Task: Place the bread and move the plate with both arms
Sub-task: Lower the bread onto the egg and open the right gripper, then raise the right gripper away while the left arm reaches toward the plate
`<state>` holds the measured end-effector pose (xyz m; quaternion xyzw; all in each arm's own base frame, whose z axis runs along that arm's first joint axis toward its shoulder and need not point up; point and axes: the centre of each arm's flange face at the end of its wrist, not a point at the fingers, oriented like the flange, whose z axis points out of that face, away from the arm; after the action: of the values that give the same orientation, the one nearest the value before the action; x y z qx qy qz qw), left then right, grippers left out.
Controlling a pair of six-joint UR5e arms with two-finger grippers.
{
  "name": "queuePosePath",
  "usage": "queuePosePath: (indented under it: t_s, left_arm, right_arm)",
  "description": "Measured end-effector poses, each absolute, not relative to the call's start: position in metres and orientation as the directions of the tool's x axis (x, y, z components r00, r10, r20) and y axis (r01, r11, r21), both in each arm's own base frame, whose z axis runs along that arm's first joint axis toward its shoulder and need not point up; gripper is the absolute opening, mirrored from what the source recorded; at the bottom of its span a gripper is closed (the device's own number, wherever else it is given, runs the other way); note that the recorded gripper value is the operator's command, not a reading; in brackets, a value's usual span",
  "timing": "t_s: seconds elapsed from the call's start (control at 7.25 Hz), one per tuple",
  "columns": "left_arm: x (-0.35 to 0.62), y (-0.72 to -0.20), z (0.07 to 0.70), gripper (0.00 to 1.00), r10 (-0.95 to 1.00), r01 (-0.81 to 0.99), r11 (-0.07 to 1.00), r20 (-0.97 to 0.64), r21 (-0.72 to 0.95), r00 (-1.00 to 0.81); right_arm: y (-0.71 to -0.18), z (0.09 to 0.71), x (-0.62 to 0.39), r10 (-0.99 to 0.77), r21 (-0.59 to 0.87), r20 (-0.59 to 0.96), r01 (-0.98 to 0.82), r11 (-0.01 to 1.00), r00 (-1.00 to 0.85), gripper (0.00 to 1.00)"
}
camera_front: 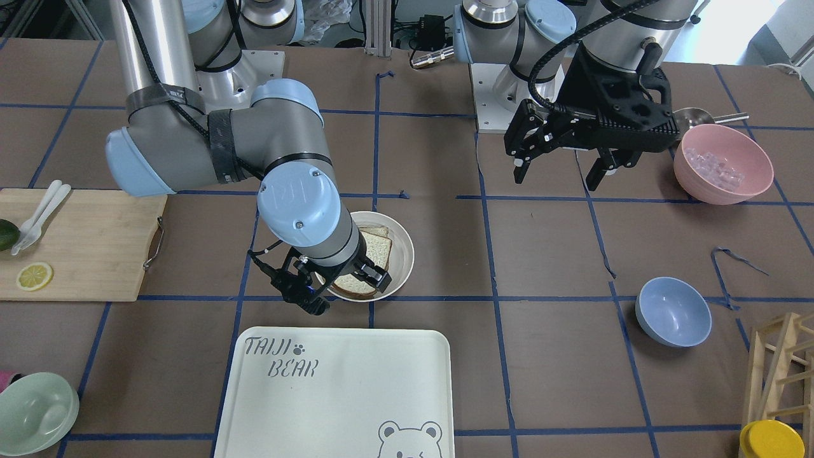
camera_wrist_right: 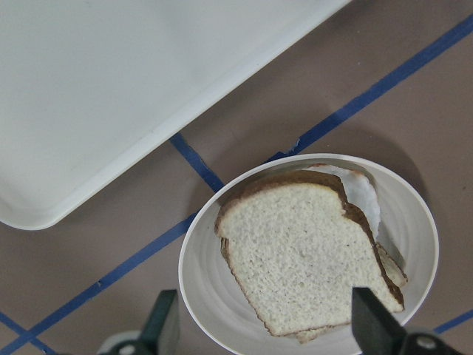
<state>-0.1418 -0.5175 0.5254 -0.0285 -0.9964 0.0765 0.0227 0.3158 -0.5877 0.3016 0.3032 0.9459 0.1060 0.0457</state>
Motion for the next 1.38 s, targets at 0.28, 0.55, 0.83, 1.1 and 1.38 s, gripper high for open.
queuePosePath:
  t_s: [0.28, 0.55, 0.83, 1.1, 1.38]
  left_arm:
    - [-0.142, -0.518, 0.525, 1.0, 0.06, 0.053, 0.987, 0.041, -0.153, -0.997]
    - [-0.143, -0.517, 0.524, 1.0, 0.056, 0.049, 0.987, 0.045, -0.15, -0.997]
    - [-0.149, -0.52, 0.514, 1.0, 0.029, 0.022, 0.992, 0.058, -0.127, -0.998]
    - [-0.188, -0.521, 0.481, 1.0, -0.019, -0.023, 0.997, 0.07, -0.068, -0.997]
    - [-0.231, -0.519, 0.419, 1.0, -0.045, -0.048, 0.999, 0.113, -0.02, -0.993]
  right_arm:
    - [-0.603, 0.352, 0.251, 0.439, 0.137, -0.128, 0.423, 0.896, -0.889, 1.0]
    - [-0.595, 0.398, 0.177, 0.343, 0.043, -0.157, 0.34, 0.939, -0.926, 1.0]
    - [-0.561, 0.415, 0.15, 0.257, -0.012, -0.076, 0.259, 0.966, -0.963, 1.0]
    - [-0.522, 0.429, 0.141, 0.197, -0.01, -0.019, 0.197, 0.98, -0.98, 1.0]
    - [-0.508, 0.436, 0.136, 0.179, 0.005, 0.005, 0.179, 0.984, -0.984, 1.0]
